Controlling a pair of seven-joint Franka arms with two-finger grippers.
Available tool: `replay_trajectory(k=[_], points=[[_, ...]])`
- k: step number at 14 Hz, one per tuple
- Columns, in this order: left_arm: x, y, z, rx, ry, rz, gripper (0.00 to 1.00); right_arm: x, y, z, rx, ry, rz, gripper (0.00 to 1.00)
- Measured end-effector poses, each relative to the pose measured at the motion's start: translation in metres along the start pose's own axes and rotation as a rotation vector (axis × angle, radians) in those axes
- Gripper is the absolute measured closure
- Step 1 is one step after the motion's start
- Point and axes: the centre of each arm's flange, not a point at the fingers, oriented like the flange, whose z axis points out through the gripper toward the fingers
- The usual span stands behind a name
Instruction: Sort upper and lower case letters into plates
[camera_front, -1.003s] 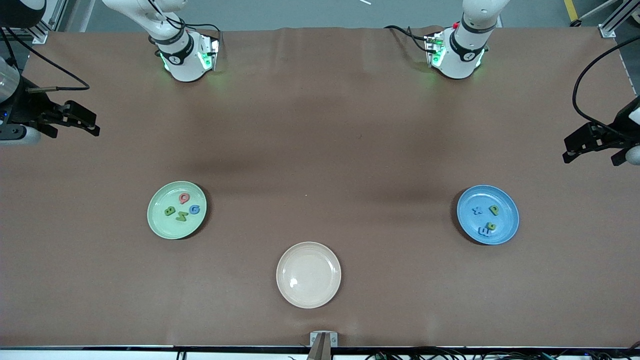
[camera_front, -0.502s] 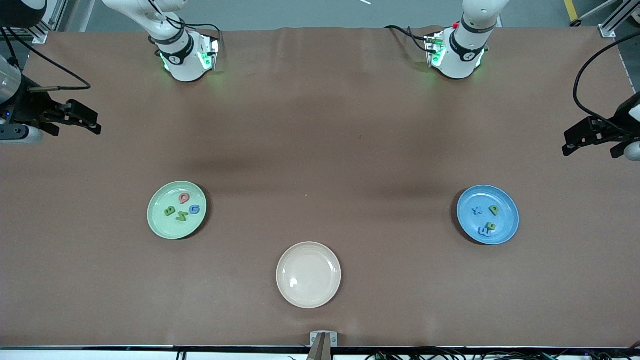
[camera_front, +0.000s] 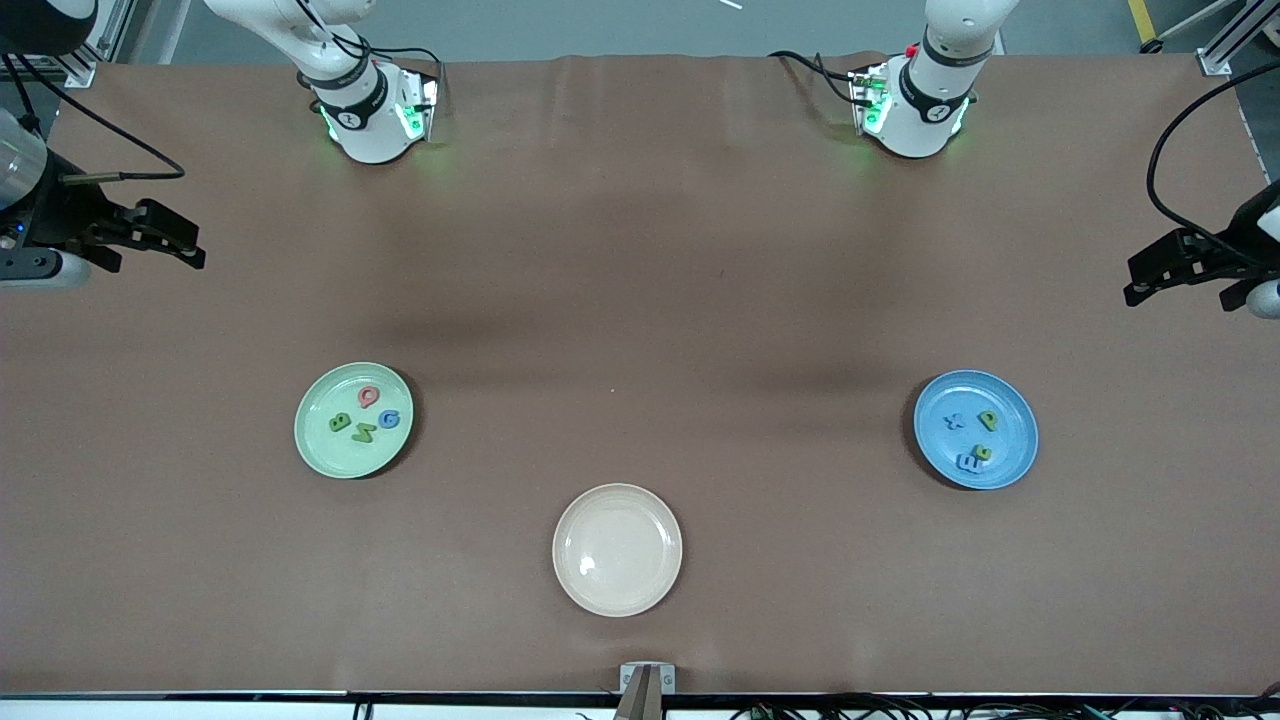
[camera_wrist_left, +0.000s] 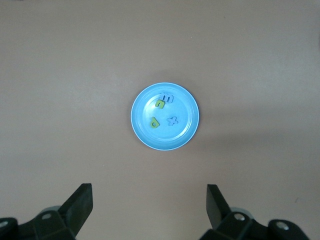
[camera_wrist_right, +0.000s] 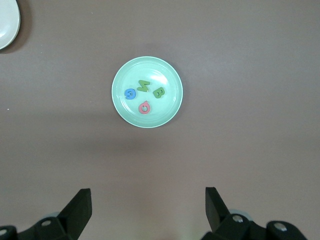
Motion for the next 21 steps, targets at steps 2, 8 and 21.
replay_trajectory(k=[2, 8, 21], points=[[0.0, 0.0, 0.0, 0.0, 0.0, 0.001, 0.0, 0.0, 0.001, 0.0, 0.0, -0.001, 0.001, 0.0], [0.001, 0.009, -0.002, -0.001, 0.003, 0.017, 0.0, 0.0, 0.0, 0.0, 0.0, -0.002, 0.001, 0.0], [0.004, 0.022, 0.003, 0.012, -0.008, 0.033, 0.0, 0.002, -0.005, -0.003, -0.001, 0.022, -0.008, 0.0]])
